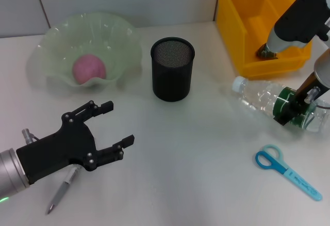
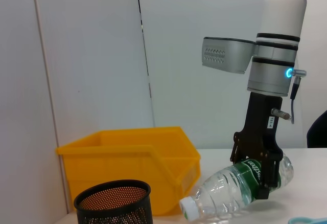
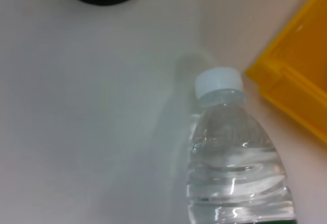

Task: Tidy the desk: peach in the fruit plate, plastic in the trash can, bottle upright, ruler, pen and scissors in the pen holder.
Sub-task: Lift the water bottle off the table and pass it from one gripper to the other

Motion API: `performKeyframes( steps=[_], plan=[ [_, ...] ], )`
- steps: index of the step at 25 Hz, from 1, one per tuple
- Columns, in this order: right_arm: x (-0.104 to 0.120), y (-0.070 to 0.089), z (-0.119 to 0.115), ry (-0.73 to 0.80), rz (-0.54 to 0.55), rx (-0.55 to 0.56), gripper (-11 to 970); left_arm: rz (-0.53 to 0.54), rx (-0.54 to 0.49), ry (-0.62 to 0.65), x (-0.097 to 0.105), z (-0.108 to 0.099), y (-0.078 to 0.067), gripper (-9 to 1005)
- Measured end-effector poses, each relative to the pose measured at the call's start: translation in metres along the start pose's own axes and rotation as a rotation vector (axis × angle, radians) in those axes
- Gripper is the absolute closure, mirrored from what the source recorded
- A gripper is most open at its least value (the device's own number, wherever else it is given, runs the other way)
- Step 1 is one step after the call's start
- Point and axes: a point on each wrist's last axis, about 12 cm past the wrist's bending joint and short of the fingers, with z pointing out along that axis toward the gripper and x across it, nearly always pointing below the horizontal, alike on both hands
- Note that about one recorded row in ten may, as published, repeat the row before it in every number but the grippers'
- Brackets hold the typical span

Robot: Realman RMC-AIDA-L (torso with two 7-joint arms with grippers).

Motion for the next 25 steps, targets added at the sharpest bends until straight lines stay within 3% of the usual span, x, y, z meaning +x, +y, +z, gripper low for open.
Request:
performKeyframes(
  steps=[11, 25],
  plan=[
    [0.001, 0.008, -0.008, -0.019, -0.012, 0.005, 190, 0.0, 0.0, 0.0, 0.0, 0.0, 0.0, 209],
    [0.001, 0.022, -0.037, -0.204, -0.004, 0.005, 189, 0.003, -0.013, -0.006, -0.001, -0.001, 0.002, 211]
  ],
)
